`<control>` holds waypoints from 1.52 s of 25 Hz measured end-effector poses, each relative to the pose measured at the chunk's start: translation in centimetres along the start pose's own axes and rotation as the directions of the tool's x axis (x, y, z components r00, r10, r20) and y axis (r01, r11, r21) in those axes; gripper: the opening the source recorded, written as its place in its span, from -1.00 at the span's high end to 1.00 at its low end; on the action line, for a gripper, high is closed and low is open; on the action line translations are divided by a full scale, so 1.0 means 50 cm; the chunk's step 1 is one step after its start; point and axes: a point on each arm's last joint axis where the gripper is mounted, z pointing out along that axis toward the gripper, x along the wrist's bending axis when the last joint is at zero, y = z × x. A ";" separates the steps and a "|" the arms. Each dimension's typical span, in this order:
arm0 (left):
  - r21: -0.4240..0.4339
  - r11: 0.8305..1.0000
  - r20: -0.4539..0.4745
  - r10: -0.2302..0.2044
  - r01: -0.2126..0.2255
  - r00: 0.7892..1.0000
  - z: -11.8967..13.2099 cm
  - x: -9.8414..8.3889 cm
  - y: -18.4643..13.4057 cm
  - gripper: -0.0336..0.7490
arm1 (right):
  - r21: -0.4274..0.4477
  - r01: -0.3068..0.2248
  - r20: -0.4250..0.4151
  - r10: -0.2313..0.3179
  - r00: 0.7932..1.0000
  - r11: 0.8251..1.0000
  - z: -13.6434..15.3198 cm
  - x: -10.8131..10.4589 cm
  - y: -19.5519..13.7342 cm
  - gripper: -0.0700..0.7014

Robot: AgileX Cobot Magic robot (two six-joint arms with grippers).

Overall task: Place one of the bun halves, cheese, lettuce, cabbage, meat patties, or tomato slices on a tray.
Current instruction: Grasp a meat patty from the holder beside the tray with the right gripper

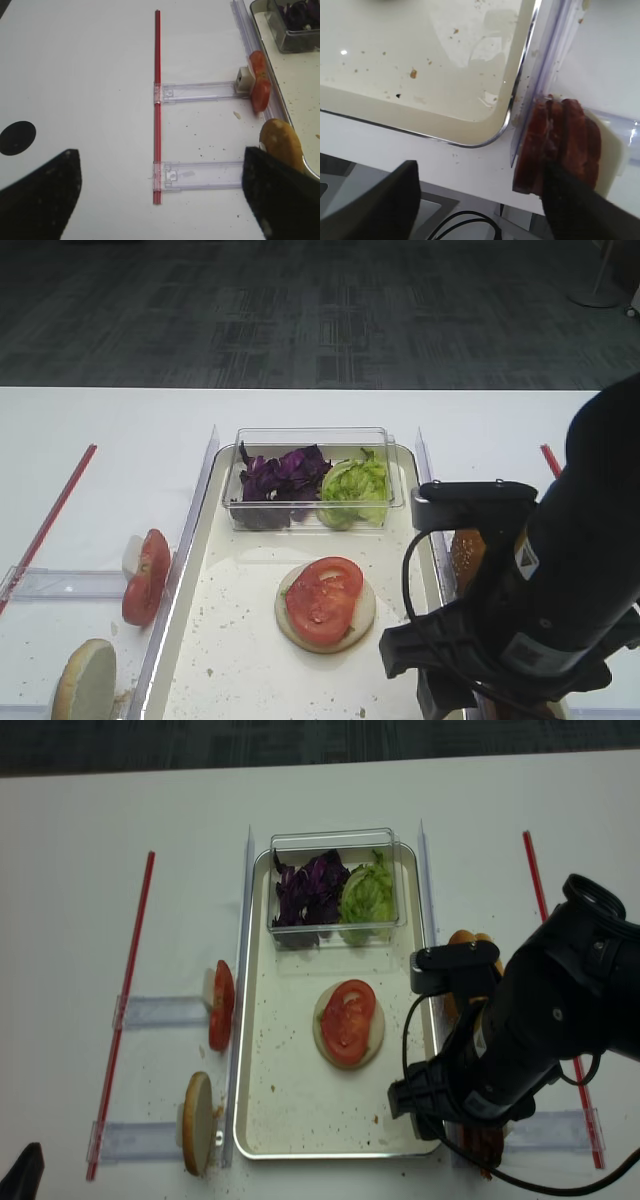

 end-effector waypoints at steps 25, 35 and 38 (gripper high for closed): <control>0.000 1.000 0.000 0.003 -0.003 1.000 0.000 0.000 0.000 -0.62 | 0.034 0.011 0.101 -0.015 0.995 0.999 0.038 -0.009 0.019 0.04; 0.000 1.000 0.000 0.003 -0.003 1.000 0.000 0.000 0.000 -0.62 | 0.045 0.018 0.141 -0.024 0.990 0.999 0.037 -0.017 0.017 0.51; 0.000 1.000 0.000 0.003 -0.003 1.000 0.000 0.000 0.000 -0.62 | 0.046 0.017 0.142 -0.023 0.990 0.999 0.037 -0.017 0.017 0.51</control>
